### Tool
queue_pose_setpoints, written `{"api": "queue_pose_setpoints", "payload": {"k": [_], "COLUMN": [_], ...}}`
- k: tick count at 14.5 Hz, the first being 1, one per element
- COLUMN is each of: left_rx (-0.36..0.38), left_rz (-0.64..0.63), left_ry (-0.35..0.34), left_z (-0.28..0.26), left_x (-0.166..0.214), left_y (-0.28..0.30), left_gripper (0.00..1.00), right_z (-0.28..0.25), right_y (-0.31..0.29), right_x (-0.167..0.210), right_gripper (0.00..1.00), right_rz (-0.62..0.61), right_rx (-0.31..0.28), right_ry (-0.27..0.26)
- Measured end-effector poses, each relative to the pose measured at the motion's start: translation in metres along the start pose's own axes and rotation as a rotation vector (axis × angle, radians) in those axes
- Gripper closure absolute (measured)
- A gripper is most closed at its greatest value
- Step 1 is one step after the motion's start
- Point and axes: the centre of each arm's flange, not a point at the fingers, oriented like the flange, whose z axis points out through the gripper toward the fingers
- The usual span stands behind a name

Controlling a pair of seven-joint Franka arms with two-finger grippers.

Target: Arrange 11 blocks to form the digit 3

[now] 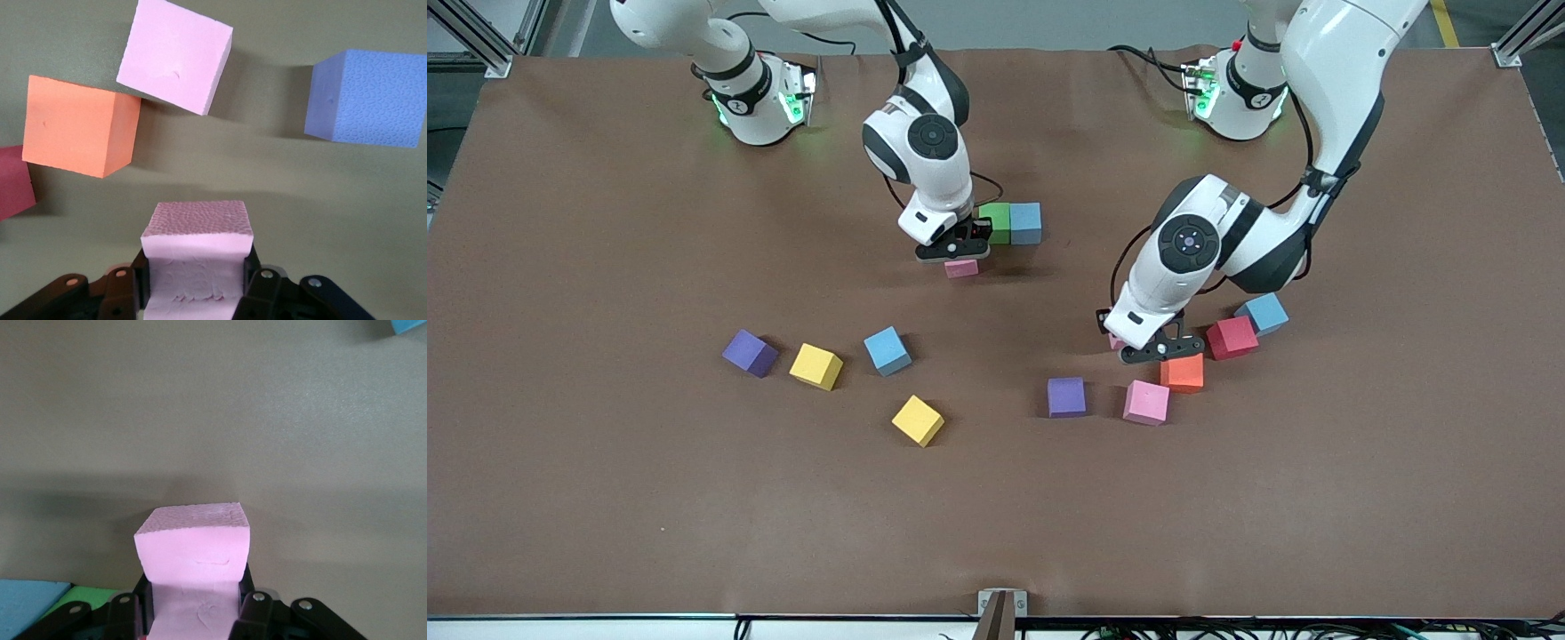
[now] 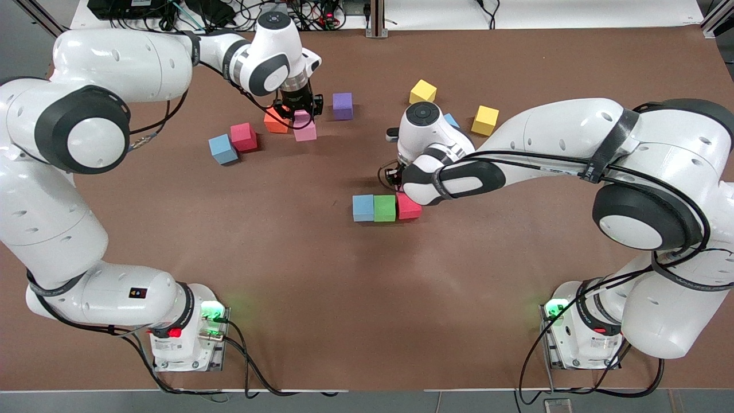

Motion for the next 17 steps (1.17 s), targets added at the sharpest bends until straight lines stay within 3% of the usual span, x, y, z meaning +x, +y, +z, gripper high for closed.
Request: {"api": "queue_pose_setpoints", "payload": {"k": [17], "left_rx": [-0.003], "left_rz": [-0.002], "left_ry": [-0.002], "left_z": [0.0017], "left_x": [0.0024], "left_y": [0.0007], "left_gripper": [0.47], "right_z": [-0.0003], "right_y": [-0.0035], "right_x": [-0.0029], "right_gripper": [0.5], "right_rz": [-0.005], "right_rx": [0.004], "right_ry": [0.003]}}
